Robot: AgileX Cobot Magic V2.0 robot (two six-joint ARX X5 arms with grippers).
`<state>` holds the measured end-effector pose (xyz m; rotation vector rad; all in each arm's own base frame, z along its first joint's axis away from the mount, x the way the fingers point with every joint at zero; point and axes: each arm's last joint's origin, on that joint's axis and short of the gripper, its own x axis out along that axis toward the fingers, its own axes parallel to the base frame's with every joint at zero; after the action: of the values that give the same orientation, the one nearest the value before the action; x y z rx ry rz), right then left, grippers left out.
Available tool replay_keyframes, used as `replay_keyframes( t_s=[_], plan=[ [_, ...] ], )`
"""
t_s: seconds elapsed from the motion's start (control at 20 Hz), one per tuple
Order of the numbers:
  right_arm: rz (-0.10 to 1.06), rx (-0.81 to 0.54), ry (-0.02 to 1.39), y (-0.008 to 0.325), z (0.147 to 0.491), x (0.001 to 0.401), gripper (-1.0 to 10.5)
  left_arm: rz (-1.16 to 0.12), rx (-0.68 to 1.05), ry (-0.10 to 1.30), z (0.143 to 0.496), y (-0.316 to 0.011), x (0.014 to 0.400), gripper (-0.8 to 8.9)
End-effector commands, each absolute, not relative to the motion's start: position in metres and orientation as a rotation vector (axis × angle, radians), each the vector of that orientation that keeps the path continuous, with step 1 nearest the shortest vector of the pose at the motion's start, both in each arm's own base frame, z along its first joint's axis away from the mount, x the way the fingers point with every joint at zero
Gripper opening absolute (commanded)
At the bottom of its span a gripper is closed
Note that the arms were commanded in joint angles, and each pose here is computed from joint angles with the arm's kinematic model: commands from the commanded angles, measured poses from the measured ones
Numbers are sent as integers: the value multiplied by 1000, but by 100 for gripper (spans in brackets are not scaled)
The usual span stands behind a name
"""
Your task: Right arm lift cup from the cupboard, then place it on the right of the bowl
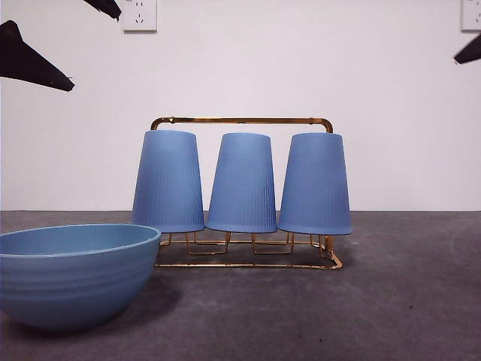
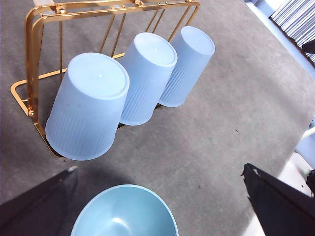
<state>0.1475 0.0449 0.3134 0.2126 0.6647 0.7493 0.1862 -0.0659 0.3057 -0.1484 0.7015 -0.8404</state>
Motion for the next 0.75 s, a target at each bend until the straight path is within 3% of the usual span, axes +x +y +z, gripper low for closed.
replay_keyframes(
  t_s=[0.05, 0.4, 0.75],
  plan=[
    [757, 270, 655, 50, 326, 154, 580, -855, -145, 680, 311, -68, 189, 531],
    [682, 211, 859, 84, 357, 208, 580, -857, -144, 678, 311, -68, 188, 530],
    [513, 59, 1109, 128, 352, 270, 580, -866, -140, 678, 311, -70, 188, 530]
  ],
)
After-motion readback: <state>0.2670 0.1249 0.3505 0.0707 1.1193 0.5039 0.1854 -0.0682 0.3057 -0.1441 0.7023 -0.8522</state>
